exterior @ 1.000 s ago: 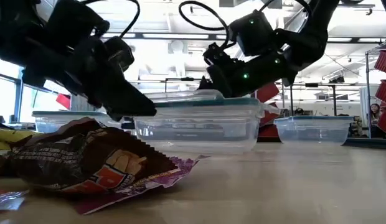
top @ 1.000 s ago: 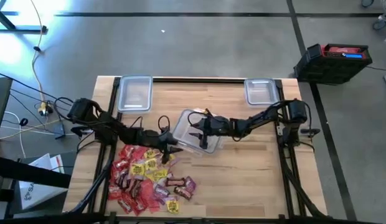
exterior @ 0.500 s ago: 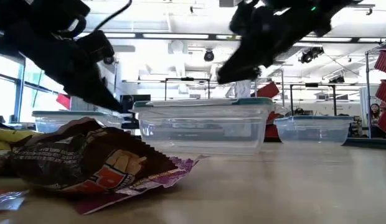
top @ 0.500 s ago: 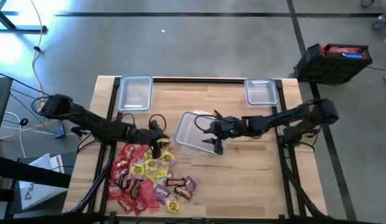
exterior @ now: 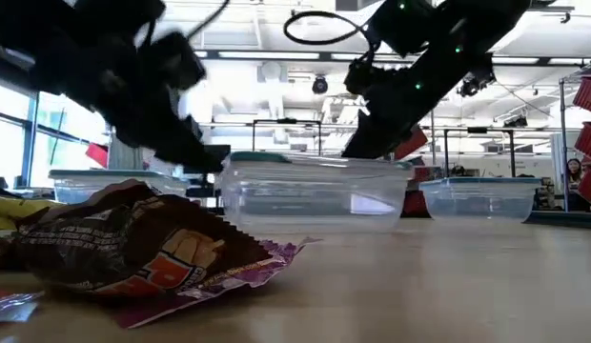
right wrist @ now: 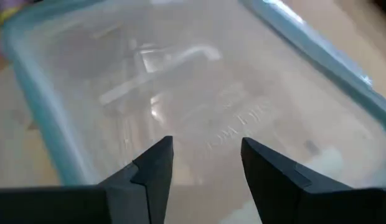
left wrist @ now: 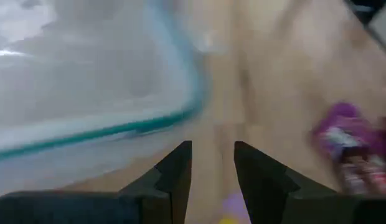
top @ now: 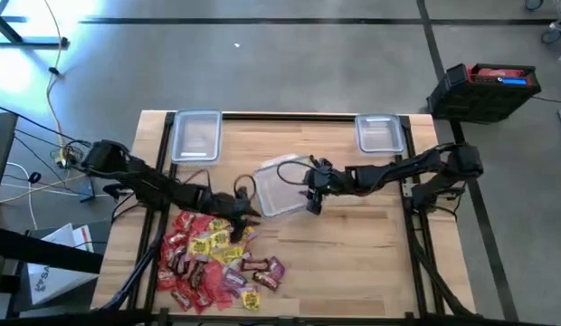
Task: Sort candy
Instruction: Open the transparent bin
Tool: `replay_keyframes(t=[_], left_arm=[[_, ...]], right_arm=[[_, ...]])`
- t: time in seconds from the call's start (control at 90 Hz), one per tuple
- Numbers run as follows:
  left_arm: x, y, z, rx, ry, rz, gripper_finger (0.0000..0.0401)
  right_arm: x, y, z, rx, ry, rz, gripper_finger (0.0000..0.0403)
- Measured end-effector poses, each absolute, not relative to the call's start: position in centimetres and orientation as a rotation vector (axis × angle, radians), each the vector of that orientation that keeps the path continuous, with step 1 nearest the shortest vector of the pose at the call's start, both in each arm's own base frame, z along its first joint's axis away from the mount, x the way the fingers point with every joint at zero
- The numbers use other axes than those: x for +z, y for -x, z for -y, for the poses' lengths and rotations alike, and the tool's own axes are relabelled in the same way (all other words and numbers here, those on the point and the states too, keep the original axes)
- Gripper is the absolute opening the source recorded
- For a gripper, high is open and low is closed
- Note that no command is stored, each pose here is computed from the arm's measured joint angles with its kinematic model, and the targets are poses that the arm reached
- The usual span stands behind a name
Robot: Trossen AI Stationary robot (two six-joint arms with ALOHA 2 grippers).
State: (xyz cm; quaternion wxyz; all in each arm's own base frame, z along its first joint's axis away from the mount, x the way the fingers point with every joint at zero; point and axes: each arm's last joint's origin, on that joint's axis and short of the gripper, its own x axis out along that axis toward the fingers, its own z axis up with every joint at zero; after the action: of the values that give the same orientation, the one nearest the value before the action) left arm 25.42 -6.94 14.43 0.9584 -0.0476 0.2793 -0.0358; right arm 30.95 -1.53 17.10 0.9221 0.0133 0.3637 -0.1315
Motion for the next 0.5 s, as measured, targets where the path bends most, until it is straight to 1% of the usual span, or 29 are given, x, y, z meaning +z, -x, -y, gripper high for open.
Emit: replay_keyframes(t=[0.133, 0.267, 0.322, 0.389, 0.5], left_arm=[[14.6, -24.3, 7.6, 0.022, 0.044, -0.69, 0.0106], [15.0, -22.4, 7.1, 0.156, -0.002, -0.779, 0.0106], [14.9, -21.6, 6.3, 0.214, -0.015, -0.784, 0.0106], [14.8, -21.4, 4.8, 0.265, 0.022, -0.755, 0.0106], [13.9, -21.3, 2.3, 0.28, 0.063, -0.734, 0.0106]], right_arm=[[18.1, -31.1, 1.6, -0.256, -0.006, -0.672, 0.0162], [18.6, -31.7, 1.2, -0.246, -0.011, -0.594, 0.0162], [18.8, -32.2, 1.0, -0.249, -0.023, -0.535, 0.0162], [18.3, -32.8, 0.9, -0.263, -0.036, -0.493, 0.0162], [16.8, -34.1, 0.9, -0.284, -0.076, -0.429, 0.0162]])
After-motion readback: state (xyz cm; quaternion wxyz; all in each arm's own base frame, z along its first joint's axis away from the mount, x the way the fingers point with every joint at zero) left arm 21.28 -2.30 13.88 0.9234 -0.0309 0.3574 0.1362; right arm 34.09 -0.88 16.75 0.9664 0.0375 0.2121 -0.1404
